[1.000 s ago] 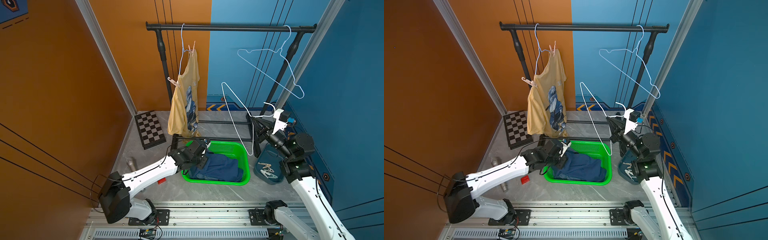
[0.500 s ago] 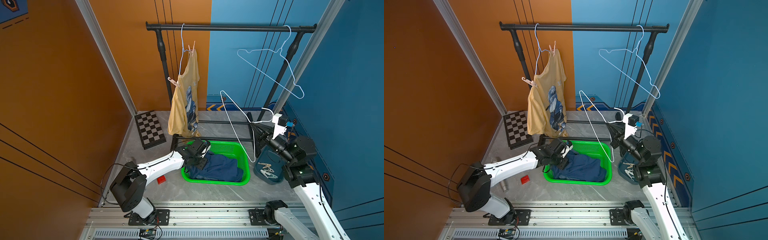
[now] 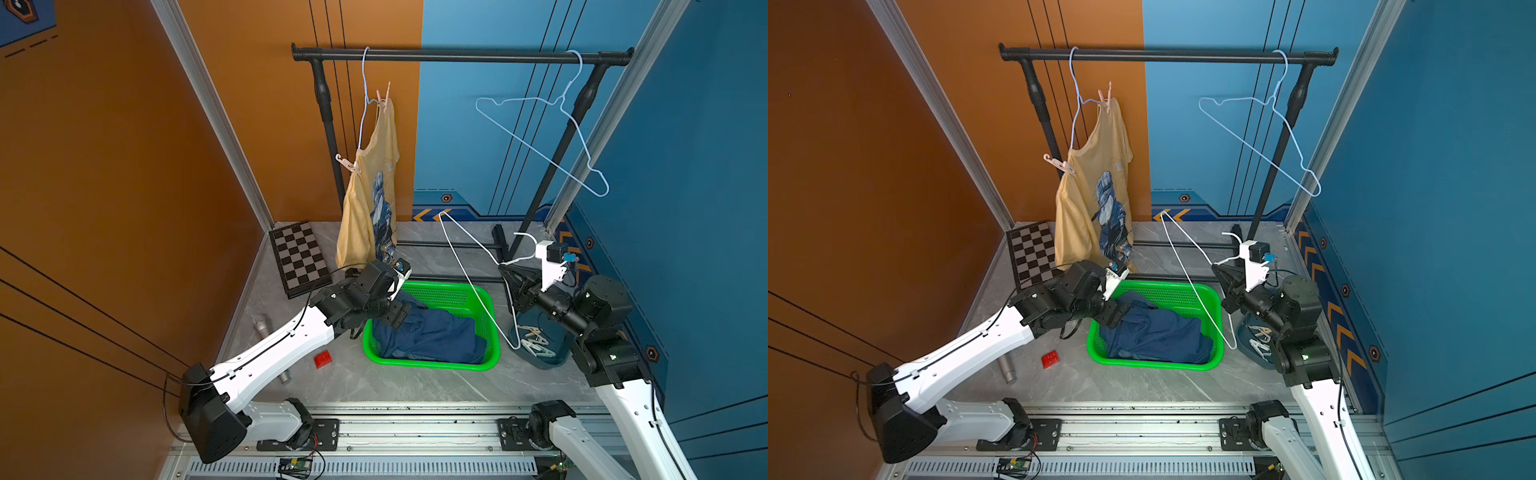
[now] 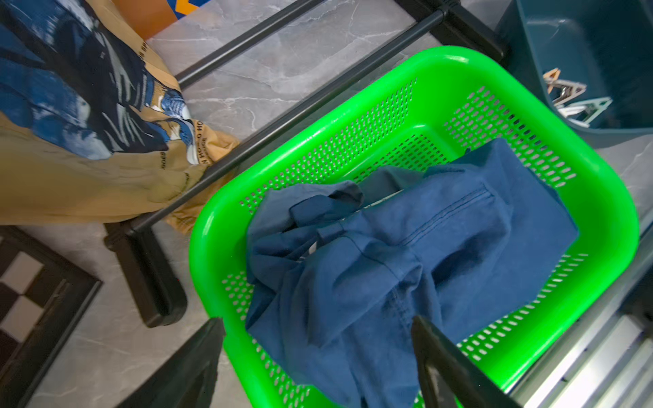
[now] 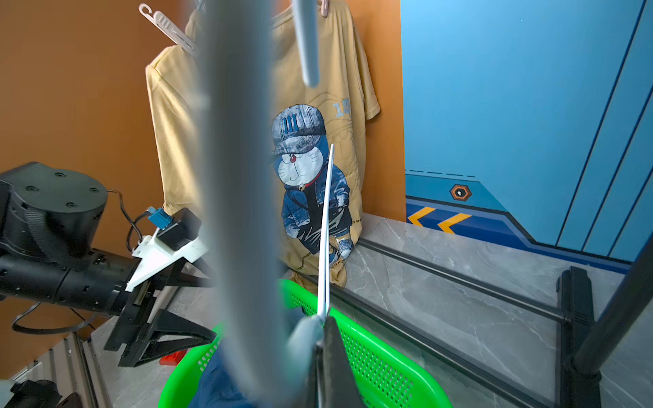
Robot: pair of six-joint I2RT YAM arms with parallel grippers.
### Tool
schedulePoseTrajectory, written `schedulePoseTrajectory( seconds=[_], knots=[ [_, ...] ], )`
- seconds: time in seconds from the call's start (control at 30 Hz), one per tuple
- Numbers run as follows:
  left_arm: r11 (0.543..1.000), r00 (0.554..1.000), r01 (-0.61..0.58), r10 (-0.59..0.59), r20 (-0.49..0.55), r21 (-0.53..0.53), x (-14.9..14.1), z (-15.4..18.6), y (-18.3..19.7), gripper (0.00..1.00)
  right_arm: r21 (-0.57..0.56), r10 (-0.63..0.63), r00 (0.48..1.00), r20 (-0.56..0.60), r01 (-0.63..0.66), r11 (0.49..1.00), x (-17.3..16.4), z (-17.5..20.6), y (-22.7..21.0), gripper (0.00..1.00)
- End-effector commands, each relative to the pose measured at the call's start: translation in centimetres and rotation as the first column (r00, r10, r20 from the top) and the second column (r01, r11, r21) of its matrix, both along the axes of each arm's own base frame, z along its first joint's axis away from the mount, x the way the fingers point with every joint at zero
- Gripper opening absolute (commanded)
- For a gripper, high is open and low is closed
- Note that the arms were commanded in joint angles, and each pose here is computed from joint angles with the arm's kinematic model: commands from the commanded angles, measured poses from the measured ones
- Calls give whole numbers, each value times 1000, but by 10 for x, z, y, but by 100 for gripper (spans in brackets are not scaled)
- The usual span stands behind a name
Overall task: Remove the clothespins securing t-shirts to the hanger
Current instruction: Place the T-shirt in the basket, then place the hanger on the clothes rail.
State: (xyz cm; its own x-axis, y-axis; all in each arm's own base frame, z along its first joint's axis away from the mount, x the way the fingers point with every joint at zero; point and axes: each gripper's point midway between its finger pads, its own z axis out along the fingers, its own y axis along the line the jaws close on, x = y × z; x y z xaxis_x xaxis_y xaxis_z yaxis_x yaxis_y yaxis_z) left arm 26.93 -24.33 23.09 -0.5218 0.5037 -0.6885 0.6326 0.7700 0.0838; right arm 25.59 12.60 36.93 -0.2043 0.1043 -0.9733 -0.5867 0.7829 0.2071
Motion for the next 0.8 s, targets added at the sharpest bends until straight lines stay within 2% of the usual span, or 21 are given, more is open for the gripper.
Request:
schedulePoseTrajectory(
  seconds=[0.0,0.07,0.17,0.27,0.37,0.43,0.5,0.6,0.77],
  knots=[
    [988,979,87,-109,174,131,-5,38,1,85,-53,-57,995,-78,53,997,-11,-6,-7,0],
    [975,944,116,-168,284,191,-3,61,-6,85,-54,-91,987,-134,84,995,-15,-12,-9,0],
    [952,866,182,-273,419,246,-1,93,-24,85,-65,-121,972,-203,110,992,-21,-21,-10,0],
    [926,759,260,-372,535,275,-1,120,-47,82,-79,-137,960,-242,121,989,-27,-25,-8,0],
    [889,624,351,-455,635,293,-5,139,-72,78,-97,-141,952,-272,119,988,-33,-28,-4,0],
    [875,523,401,-463,716,272,-9,155,-90,73,-107,-147,948,-281,122,987,-35,-26,-3,0],
    [854,449,450,-469,760,262,-14,162,-103,66,-109,-139,948,-286,111,988,-37,-23,1,0],
    [802,378,530,-515,769,277,-22,162,-123,59,-131,-139,944,-299,103,986,-40,-21,4,0],
    [753,345,601,-546,763,267,-26,157,-146,56,-137,-117,947,-299,79,987,-43,-15,12,0]
  ],
)
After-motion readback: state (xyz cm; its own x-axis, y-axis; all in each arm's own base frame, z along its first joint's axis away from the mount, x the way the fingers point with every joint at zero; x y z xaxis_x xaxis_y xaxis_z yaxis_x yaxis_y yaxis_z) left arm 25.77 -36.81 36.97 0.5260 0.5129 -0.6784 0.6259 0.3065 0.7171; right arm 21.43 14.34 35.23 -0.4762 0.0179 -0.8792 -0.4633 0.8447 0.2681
